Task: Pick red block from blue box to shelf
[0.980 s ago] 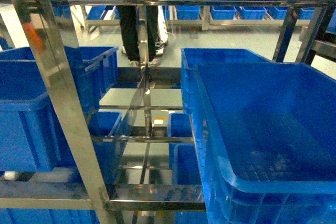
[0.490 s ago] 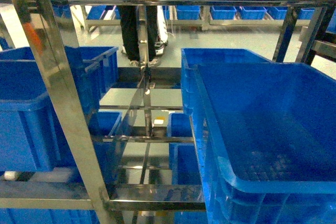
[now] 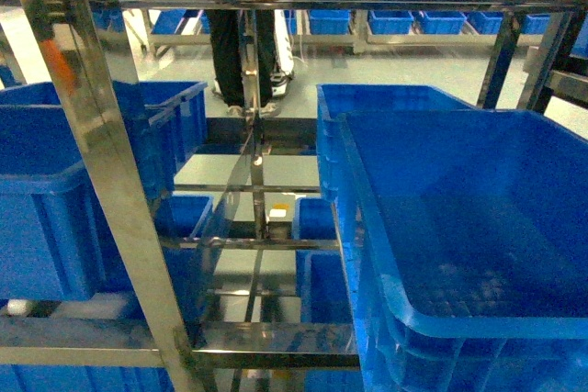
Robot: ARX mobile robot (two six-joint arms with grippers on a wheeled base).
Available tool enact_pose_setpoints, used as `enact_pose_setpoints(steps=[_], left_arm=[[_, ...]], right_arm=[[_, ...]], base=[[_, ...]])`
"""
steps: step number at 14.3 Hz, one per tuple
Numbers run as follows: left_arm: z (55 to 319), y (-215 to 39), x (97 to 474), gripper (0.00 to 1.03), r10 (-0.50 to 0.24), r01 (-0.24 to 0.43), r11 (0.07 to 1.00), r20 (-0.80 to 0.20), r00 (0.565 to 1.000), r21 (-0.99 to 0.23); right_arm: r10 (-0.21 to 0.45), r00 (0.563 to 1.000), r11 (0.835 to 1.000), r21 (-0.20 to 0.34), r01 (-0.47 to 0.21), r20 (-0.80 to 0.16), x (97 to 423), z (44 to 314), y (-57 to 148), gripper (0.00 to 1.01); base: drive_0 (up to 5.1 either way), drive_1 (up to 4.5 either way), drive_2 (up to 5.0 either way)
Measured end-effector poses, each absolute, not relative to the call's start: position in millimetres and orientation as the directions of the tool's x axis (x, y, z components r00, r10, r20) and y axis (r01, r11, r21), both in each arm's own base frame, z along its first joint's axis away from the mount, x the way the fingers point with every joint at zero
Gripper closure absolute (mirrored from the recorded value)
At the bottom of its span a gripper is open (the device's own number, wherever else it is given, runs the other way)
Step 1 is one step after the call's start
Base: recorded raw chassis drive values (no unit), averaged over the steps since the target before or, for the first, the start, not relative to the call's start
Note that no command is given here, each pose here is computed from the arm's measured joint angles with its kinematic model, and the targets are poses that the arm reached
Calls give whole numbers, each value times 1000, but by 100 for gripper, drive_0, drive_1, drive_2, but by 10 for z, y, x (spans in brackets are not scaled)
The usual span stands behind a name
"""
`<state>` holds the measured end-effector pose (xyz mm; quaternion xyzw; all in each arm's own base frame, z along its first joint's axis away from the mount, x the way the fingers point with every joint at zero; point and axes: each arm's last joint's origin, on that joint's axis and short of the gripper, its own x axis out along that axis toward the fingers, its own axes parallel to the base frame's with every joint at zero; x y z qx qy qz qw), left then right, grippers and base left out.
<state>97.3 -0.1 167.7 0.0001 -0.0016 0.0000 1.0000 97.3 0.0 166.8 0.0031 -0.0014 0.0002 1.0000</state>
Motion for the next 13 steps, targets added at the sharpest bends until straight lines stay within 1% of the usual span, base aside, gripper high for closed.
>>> enact_pose_setpoints(steps=[4, 5, 6, 7, 8, 10, 11, 12, 13], left_arm=[[1677, -1, 973, 5, 0, 0, 1000, 3, 1000, 0], [1677, -1, 973, 5, 0, 0, 1000, 3, 1000, 0], [1676, 0, 973, 5, 1, -1, 1000, 3, 1000, 0], [1678, -1, 973, 5, -1, 1, 1000, 5, 1000, 1], [1676, -1, 973, 5, 0, 0, 1000, 2, 1000, 1], [1676, 0, 973, 5, 1, -1, 1000, 3, 1000, 1], [1676, 0, 973, 5, 1, -1, 1000, 3, 1000, 0], [1677, 0, 973, 5, 1, -1, 1000, 3, 1000, 0], [1676, 0, 973, 5, 1, -1, 1000, 3, 1000, 0]], right_arm=[[0, 1000, 1000, 6, 0, 3, 973, 1668, 0, 74], [-15, 999, 1000, -6, 15, -34, 973, 1650, 1, 74], [-102, 972, 993, -78, 87, -213, 1016, 1637, 20, 74], [-123, 960, 989, -111, 98, -252, 1103, 1662, 22, 74], [-128, 960, 989, -111, 102, -251, 1205, 1722, 9, 74], [-89, 965, 993, -98, 66, -248, 1492, 1799, 18, 74], [-50, 964, 996, -88, 28, -260, 1717, 1773, 80, 74], [-20, 969, 997, -81, 0, -246, 2015, 1782, 174, 74], [12, 972, 996, -78, -31, -235, 2405, 1754, 309, 59]], base=[[0, 0, 0], [0, 0, 0], [0, 0, 0], [0, 0, 0], [0, 0, 0], [0, 0, 0], [0, 0, 0], [0, 0, 0], [0, 0, 0]])
